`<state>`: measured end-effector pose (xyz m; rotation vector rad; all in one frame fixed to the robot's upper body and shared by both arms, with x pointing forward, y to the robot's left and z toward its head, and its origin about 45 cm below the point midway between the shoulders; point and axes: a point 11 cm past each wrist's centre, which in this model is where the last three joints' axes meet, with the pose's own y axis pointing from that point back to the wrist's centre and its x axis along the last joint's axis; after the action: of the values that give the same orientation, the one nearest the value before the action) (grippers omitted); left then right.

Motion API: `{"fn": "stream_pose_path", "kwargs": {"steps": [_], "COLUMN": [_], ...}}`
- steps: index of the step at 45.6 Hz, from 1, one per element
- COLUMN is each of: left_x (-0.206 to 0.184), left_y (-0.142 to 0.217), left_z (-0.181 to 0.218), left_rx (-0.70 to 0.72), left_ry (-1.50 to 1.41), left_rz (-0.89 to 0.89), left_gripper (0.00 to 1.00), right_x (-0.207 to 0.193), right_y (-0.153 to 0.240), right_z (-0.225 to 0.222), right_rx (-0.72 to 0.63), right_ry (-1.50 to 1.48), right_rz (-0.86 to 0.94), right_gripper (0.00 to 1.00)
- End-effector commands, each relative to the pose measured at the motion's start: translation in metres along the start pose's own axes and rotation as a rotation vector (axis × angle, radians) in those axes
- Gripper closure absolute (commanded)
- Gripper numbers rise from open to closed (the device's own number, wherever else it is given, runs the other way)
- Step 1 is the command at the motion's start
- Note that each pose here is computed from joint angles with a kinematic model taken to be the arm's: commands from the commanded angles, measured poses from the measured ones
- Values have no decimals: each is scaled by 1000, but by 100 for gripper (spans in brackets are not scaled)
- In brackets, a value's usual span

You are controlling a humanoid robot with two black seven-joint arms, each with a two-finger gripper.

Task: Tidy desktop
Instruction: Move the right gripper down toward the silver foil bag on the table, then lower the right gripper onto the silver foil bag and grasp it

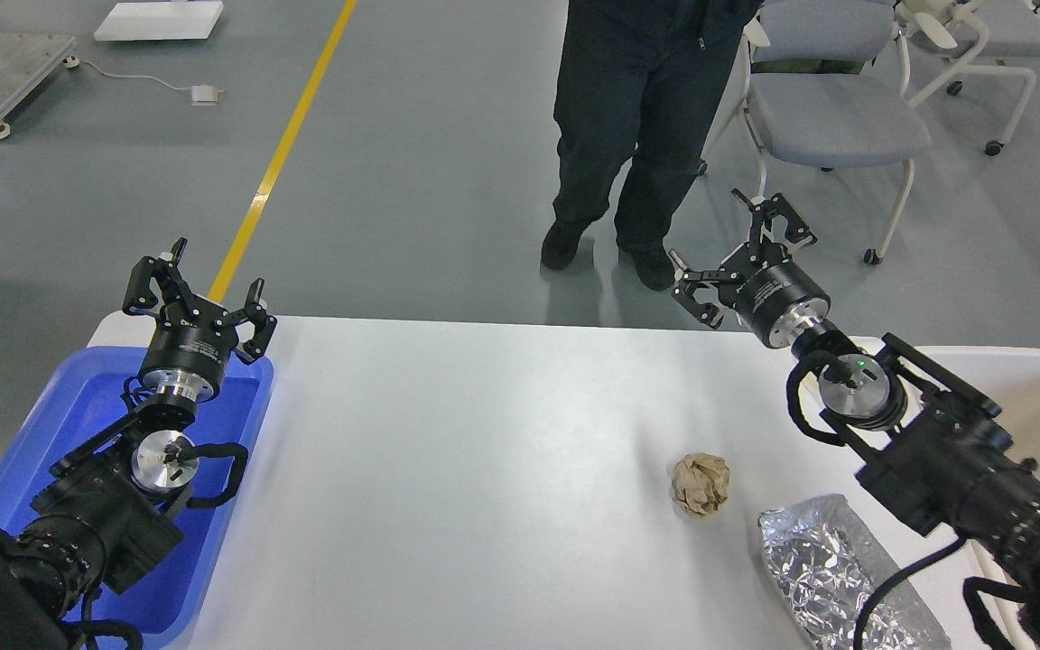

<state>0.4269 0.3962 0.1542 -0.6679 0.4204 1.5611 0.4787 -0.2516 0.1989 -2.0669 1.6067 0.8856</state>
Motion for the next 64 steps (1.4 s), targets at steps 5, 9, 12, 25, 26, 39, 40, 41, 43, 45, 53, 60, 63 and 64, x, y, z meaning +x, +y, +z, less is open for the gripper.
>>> {"fn": "stream_pose_path", "kwargs": {"steps": [5,9,12,25,26,39,40,41,43,45,53,60,63,64], "left_x": [0,0,0,0,0,0,0,0,0,0,0,0,0,0], "left_y": [0,0,0,0,0,0,0,0,0,0,0,0,0,0], "left_z": [0,0,0,0,0,0,0,0,0,0,0,0,0,0], "left_rx": [0,1,0,0,0,0,0,0,0,0,0,0,0,0], "left_ry": [-1,-1,0,0,0,0,0,0,0,1,0,0,1,0], "left_rz": [1,0,0,0,0,0,0,0,0,-1,0,0,-1,0], "left_gripper": [0,0,0,0,0,0,0,0,0,0,0,0,0,0], "right_x": [-8,-15,-14,6,8,26,27,28,28,26,14,7,10,11], "right_y": [26,34,40,84,88,121,122,123,125,124,117,122,128,130], "right_z": [-49,-48,-46,-57,-58,-58,-59,-60,-62,-65,-75,-68,-65,-65], "right_rx": [-2,-33,-67,-226,-238,-419,-431,-441,-460,-473,-525,-633,-685,-699], "right_ry": [232,310,368,723,755,1215,1252,1293,1370,1449,1734,1902,1932,1944], "right_rz": [-67,-84,-87,-115,-117,-199,-206,-214,-236,-258,-364,-492,-533,-543], "right_gripper": [0,0,0,0,0,0,0,0,0,0,0,0,0,0]}}
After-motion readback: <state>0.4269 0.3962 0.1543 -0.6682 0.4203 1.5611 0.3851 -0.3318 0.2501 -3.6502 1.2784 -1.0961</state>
